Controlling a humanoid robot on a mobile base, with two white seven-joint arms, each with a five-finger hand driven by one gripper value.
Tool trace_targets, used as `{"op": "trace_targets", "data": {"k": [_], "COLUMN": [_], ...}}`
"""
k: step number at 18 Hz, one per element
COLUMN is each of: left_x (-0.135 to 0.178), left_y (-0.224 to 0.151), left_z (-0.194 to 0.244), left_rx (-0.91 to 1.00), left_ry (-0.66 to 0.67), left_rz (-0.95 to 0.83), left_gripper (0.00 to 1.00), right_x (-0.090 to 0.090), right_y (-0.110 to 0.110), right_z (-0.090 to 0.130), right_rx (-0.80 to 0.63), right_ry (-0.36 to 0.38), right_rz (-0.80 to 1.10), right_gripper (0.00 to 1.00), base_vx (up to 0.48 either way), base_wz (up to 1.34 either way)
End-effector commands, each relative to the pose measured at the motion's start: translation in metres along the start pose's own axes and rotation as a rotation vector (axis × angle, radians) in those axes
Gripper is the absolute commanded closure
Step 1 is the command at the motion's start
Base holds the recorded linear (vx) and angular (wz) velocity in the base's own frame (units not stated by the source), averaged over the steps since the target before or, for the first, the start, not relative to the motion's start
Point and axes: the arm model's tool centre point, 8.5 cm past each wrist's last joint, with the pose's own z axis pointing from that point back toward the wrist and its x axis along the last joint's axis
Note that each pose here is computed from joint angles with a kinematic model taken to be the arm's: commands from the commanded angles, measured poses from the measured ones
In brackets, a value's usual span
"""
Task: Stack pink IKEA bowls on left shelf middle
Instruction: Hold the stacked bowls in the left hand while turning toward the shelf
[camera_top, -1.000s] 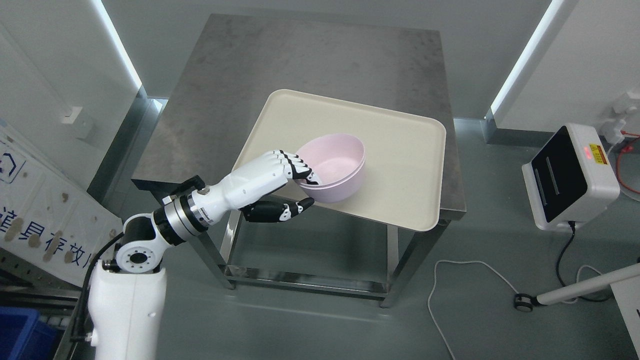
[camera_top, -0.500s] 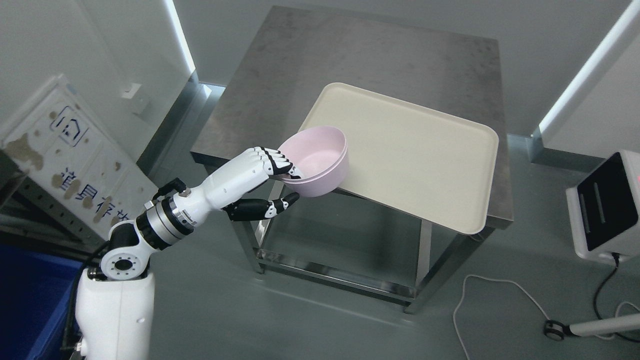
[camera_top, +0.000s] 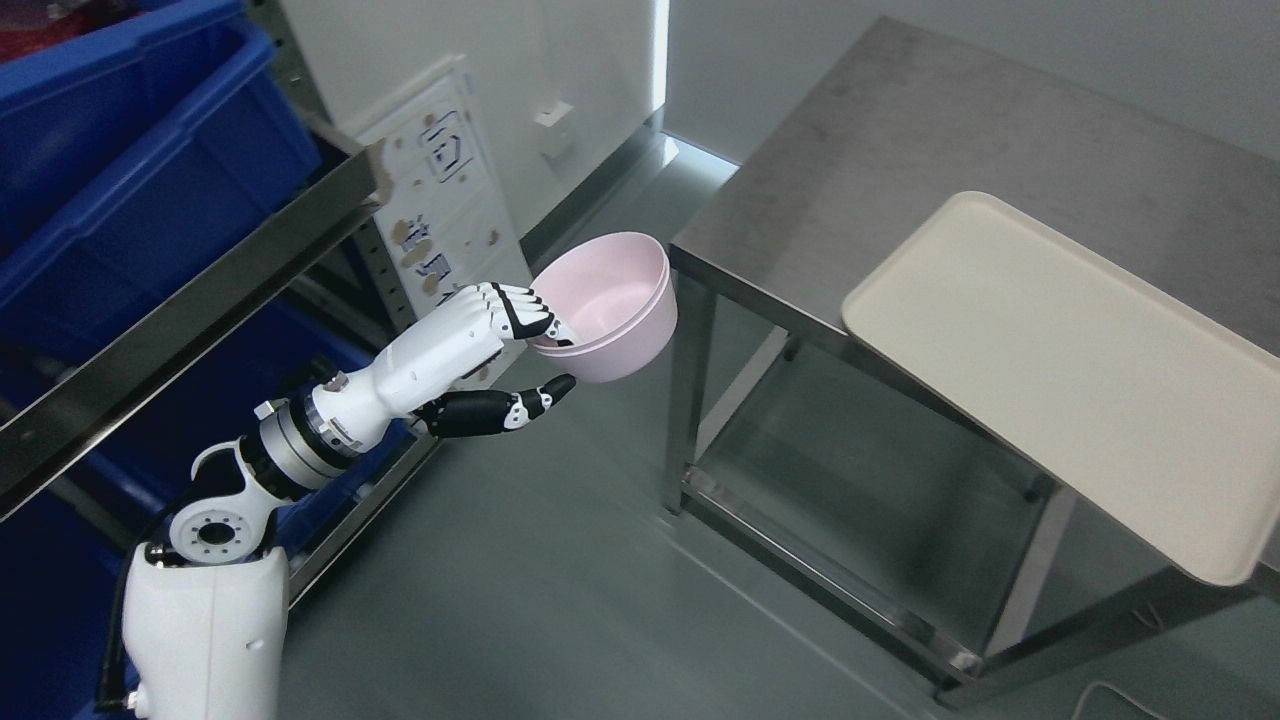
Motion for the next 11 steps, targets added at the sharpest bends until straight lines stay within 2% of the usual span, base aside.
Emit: {"op": "trace_targets", "data": {"k": [1,11], "left_x": [0.0007,0.0009], "left_y": [0.0105,0.0101], "left_z": [0.0089,0.0136], "left_rx": [0.01,0.014], "left_ry": [0.008,0.019], "left_rz": [-0.026,-0.026], "left_gripper": [0.97,0.97], "right_x": [-0.0072,-0.0071], "right_y": [-0.0114,-0.0114], "right_z": [-0.0006,-0.0006], "right_rx": [-0.017,-0.017], "right_ry": [-0.004,-0.005], "right_rz": [-0.011,-0.011], "right_gripper": [0.0,0.0], "base_vx": [-0.098,-0.08], "base_wz": [0.88,0.84]}}
